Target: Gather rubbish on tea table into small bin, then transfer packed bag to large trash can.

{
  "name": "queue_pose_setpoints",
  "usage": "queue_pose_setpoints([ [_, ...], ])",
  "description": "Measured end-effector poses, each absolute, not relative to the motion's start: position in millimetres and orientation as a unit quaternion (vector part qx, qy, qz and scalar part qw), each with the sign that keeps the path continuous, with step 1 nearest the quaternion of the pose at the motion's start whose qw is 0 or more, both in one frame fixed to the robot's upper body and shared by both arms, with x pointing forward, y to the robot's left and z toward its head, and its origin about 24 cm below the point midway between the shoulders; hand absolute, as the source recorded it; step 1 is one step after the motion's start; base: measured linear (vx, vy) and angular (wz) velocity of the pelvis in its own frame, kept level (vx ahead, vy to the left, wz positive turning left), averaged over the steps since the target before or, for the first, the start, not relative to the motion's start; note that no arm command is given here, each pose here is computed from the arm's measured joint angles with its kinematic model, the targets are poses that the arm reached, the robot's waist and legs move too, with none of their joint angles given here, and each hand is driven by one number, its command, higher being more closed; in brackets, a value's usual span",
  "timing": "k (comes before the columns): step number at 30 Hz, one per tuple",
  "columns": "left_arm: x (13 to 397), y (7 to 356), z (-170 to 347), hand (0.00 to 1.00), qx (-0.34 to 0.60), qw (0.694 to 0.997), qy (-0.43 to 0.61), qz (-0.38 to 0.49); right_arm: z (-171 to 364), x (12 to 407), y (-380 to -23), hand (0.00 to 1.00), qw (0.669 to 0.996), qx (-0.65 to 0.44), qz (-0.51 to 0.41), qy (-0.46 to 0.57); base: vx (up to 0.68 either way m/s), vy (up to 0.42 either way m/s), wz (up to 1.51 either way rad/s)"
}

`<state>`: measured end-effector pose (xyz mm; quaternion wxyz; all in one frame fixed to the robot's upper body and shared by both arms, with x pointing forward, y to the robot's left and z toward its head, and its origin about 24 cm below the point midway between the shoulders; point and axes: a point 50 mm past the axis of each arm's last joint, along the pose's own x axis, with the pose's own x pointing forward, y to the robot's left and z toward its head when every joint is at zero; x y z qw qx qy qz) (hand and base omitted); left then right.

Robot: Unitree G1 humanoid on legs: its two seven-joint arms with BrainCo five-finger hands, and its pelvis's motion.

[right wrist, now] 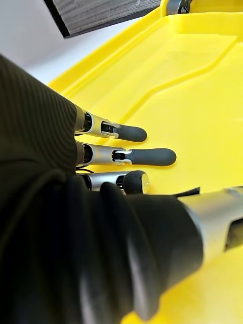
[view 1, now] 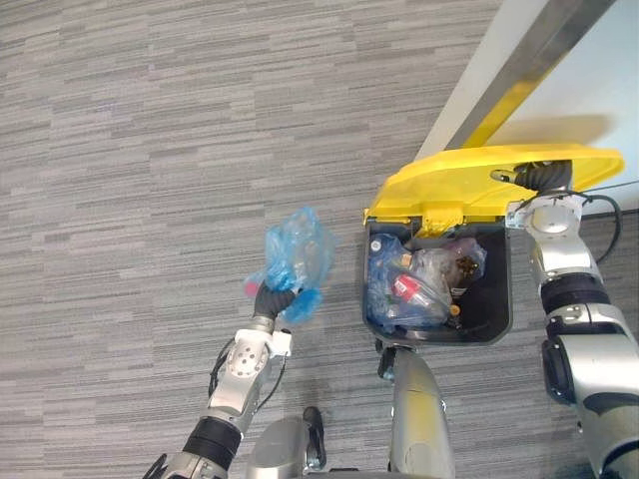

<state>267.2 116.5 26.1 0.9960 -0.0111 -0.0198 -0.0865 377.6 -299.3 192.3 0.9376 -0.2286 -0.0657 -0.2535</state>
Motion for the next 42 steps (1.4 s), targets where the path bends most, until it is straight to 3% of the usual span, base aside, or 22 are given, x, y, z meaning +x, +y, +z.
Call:
queue_pose_setpoints([
  [13,268,60,62,1.00,0.010,0.968,-0.093,-0.234,203,383,-274,0.00,0.944,-0.224,-0.219,-0.104,-0.04,0.047,-0.11],
  [24,261,0,116,1.00,-0.015,0.918,-0.191,-0.347,200,381,-235,0.00,0.956,-0.198,-0.163,-0.146,-0.03,-0.058,-0.10],
  [35,245,-38,155,1.00,-0.058,0.873,-0.249,-0.414,205,382,-203,0.00,0.958,-0.215,-0.087,-0.168,-0.08,-0.096,-0.08],
  [42,254,-48,173,1.00,-0.037,0.863,-0.275,-0.422,216,380,-196,0.00,0.955,-0.214,-0.076,-0.193,0.01,-0.052,-0.08],
])
